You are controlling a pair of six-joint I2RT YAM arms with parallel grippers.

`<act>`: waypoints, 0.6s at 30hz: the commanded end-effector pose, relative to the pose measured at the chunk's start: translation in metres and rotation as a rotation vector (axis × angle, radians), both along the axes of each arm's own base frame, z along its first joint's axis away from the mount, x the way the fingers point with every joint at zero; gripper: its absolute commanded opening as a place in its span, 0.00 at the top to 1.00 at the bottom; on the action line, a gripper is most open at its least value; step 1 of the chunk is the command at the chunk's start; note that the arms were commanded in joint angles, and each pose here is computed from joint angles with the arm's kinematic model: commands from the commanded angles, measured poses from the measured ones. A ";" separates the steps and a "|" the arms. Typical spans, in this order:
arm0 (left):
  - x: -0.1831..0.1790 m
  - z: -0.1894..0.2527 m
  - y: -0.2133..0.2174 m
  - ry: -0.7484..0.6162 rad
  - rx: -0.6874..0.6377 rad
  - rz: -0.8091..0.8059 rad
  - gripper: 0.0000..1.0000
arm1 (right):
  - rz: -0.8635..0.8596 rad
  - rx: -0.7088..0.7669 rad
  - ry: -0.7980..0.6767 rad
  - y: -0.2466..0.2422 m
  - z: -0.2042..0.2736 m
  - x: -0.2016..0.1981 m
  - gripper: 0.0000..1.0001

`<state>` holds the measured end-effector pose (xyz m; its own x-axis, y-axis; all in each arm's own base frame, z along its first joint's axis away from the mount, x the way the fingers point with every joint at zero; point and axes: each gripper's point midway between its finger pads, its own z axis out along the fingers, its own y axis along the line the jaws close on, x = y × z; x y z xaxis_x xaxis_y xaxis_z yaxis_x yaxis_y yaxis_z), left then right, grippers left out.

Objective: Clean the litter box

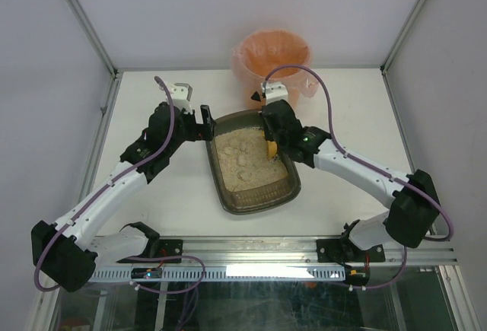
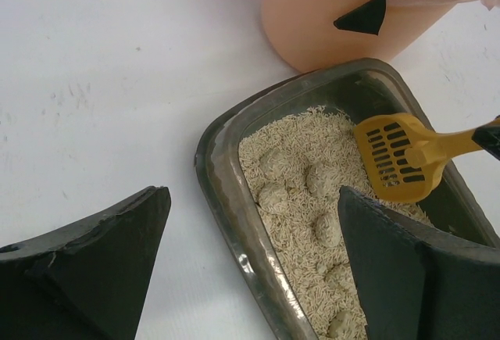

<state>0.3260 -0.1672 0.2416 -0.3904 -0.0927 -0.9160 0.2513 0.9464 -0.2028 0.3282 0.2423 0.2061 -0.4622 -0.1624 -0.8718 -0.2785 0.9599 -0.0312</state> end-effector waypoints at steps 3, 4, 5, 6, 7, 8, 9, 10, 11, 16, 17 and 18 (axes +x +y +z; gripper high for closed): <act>-0.002 0.014 0.012 -0.046 -0.005 0.035 0.07 | -0.099 -0.039 -0.088 0.001 0.020 0.019 1.00; -0.002 0.016 0.014 -0.051 -0.005 0.043 0.06 | -0.096 -0.020 -0.081 0.004 0.019 0.018 1.00; -0.002 0.017 0.016 -0.056 -0.005 0.052 0.07 | -0.088 0.000 -0.072 0.008 0.017 0.018 1.00; -0.002 0.018 0.016 -0.059 -0.004 0.055 0.06 | -0.086 0.021 -0.064 0.011 0.016 0.018 1.00; -0.002 0.019 0.017 -0.062 -0.006 0.057 0.06 | -0.085 0.045 -0.054 0.013 0.015 0.018 1.00; -0.003 0.019 0.017 -0.062 -0.008 0.058 0.07 | -0.083 0.073 -0.041 0.016 0.014 0.018 1.00; -0.003 0.019 0.017 -0.063 -0.009 0.056 0.06 | -0.075 0.102 -0.026 0.018 0.012 0.019 1.00; -0.004 0.018 0.017 -0.060 -0.010 0.052 0.07 | -0.069 0.131 -0.014 0.021 0.011 0.019 1.00; -0.004 0.019 0.015 -0.060 -0.014 0.046 0.07 | -0.065 0.158 -0.002 0.022 0.010 0.020 1.00; -0.006 0.020 0.015 -0.061 -0.019 0.041 0.07 | -0.048 0.278 0.047 0.025 0.003 0.017 1.00; -0.006 0.020 0.016 -0.062 -0.017 0.041 0.07 | -0.057 0.302 0.053 0.021 0.002 0.018 1.00; -0.006 0.020 0.016 -0.063 -0.016 0.042 0.07 | -0.058 0.321 0.056 0.019 0.002 0.018 1.00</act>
<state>0.3191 -0.1576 0.2460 -0.3788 -0.0991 -0.9201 0.2288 0.9534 -0.1969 0.3507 0.2492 0.1992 -0.4970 0.0024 -0.8677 -0.1956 0.9740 0.1148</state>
